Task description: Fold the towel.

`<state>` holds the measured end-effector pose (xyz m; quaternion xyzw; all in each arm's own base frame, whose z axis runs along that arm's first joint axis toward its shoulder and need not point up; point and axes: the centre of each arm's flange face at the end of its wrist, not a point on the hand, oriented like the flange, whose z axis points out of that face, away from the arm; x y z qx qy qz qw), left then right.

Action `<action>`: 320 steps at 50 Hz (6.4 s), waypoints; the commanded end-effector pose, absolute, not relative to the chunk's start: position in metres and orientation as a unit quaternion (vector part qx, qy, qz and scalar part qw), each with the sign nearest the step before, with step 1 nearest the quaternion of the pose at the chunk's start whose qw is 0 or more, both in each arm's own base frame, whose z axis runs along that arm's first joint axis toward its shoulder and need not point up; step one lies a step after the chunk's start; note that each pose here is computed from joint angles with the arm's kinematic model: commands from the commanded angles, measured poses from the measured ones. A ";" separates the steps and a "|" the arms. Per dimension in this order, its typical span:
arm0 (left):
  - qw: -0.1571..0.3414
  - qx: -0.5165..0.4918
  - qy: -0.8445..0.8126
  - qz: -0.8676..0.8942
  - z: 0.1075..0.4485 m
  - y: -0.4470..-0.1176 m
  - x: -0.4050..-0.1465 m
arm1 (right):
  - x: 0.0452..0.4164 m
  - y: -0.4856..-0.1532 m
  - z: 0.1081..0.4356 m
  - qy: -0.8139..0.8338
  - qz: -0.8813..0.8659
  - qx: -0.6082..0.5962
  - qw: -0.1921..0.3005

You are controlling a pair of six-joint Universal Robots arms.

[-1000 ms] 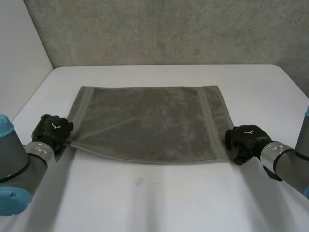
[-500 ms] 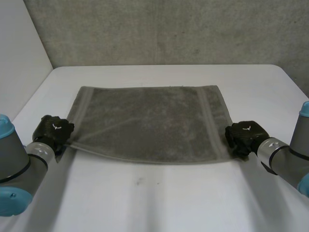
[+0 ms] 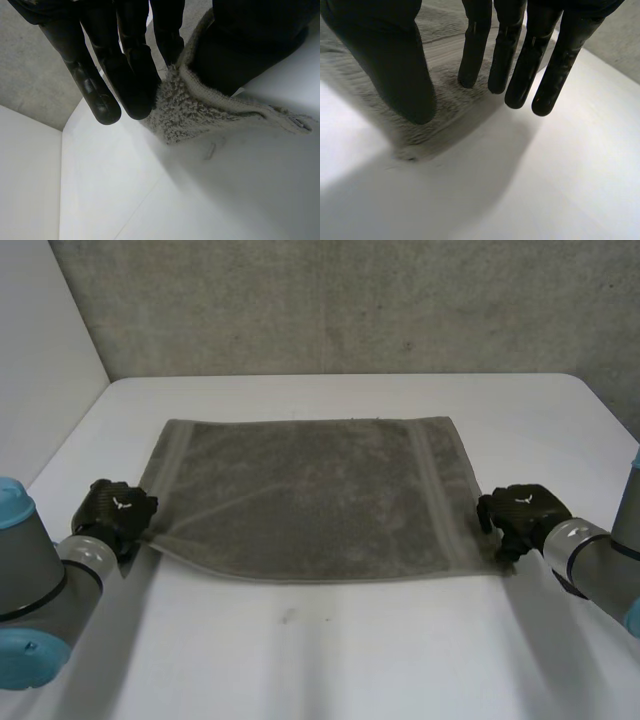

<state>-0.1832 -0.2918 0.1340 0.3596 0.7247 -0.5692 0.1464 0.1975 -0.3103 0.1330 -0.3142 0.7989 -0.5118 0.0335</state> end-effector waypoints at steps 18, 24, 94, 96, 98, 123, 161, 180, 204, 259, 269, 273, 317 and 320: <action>0.140 0.354 0.729 -0.569 0.133 -0.291 -0.183 | 0.196 -0.314 0.113 0.799 -0.505 -0.321 0.057; 0.139 0.354 0.729 -0.569 0.133 -0.291 -0.184 | 0.197 -0.314 0.113 0.798 -0.506 -0.322 0.057; 0.114 0.430 0.731 -0.518 0.172 -0.312 -0.207 | 0.201 -0.309 0.189 0.787 -0.450 -0.422 -0.013; 0.106 0.436 0.739 -0.503 0.163 -0.310 -0.209 | 0.202 -0.306 0.186 0.790 -0.458 -0.407 -0.005; 0.104 0.436 0.740 -0.501 0.162 -0.309 -0.209 | 0.199 -0.303 0.183 0.795 -0.458 -0.397 0.001; 0.101 0.444 0.748 -0.483 0.154 -0.292 -0.213 | 0.186 -0.210 0.167 0.843 -0.421 -0.314 0.111; 0.112 0.373 0.697 -0.602 0.178 -0.383 -0.229 | 0.246 -0.338 0.180 0.718 -0.597 -0.356 0.045; 0.117 0.366 0.672 -0.633 0.141 -0.439 -0.245 | 0.277 -0.424 0.136 0.642 -0.689 -0.337 0.009; 0.129 0.343 0.641 -0.675 0.211 -0.411 -0.253 | 0.268 -0.410 0.256 0.586 -0.763 -0.272 0.037; 0.002 0.225 0.732 -0.643 0.200 -0.393 -0.211 | 0.205 -0.301 0.181 0.776 -0.549 -0.308 0.039; -0.058 0.232 0.751 -0.616 0.181 -0.364 -0.233 | 0.207 -0.304 0.176 0.773 -0.555 -0.306 0.042; -0.060 0.239 0.746 -0.618 0.161 -0.373 -0.241 | 0.207 -0.304 0.169 0.778 -0.545 -0.309 0.041; 0.072 0.230 0.696 -0.676 0.184 -0.403 -0.238 | 0.205 -0.304 0.161 0.779 -0.544 -0.309 0.041; 0.042 0.234 0.694 -0.680 0.192 -0.391 -0.246 | 0.206 -0.304 0.161 0.778 -0.545 -0.309 0.040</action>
